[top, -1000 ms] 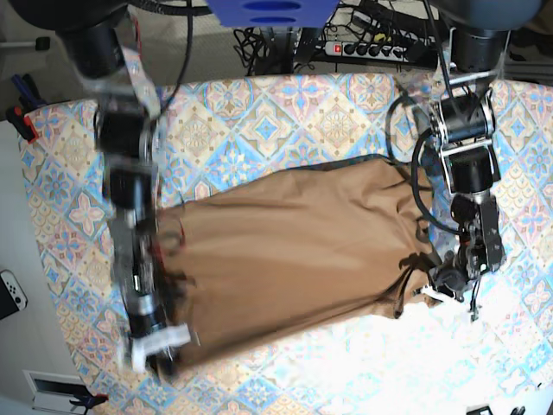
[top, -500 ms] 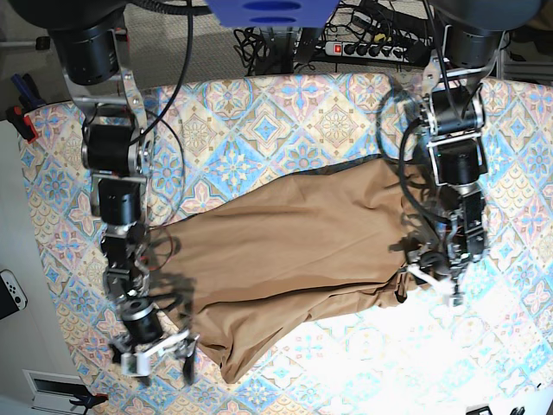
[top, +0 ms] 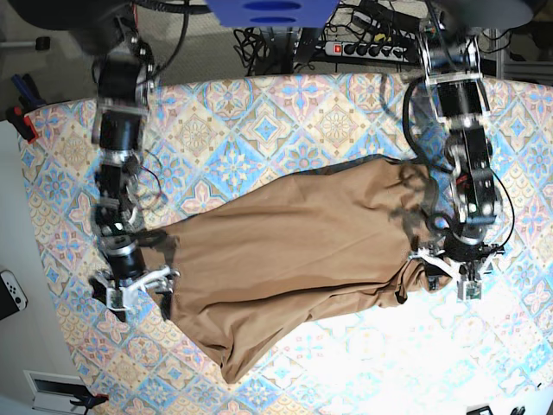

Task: Layout the t-shirt on the table in an organized manner, then fold the t-shirt properly
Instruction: 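Lower the brown shirt onto the table and open both grippers, then move the left gripper down to the shirt's bunched corner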

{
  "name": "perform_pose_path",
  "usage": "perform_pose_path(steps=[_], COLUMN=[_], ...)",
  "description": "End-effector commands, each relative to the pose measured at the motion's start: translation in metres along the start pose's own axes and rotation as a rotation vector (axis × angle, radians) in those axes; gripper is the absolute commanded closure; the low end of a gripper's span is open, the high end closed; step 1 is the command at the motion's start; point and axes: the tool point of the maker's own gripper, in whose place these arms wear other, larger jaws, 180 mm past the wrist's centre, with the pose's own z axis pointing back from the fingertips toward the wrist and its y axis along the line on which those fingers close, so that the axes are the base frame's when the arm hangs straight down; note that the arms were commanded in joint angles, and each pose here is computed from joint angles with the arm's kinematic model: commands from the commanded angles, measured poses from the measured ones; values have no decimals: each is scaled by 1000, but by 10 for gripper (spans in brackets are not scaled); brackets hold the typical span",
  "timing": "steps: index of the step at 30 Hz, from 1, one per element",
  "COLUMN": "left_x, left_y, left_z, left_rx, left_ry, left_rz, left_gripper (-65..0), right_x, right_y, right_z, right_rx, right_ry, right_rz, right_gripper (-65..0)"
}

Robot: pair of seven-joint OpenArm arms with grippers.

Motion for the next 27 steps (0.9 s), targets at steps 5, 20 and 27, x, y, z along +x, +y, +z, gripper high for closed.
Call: perform_pose_path(steps=[5, 20, 27], left_x=[-10, -93, -127], left_y=[-13, -7, 16], left_z=[40, 121, 154], left_rx=[-20, -161, -195], left_ry=[-30, 273, 395], left_rz=[-66, -84, -166], left_gripper=[-337, -337, -343], right_x=[46, -30, -46], right_y=[-43, -58, -59], right_z=[38, 136, 157], right_rx=[-116, -173, -178], right_ry=[-86, 185, 235], right_rz=[41, -122, -156], right_gripper=[-541, -540, -540])
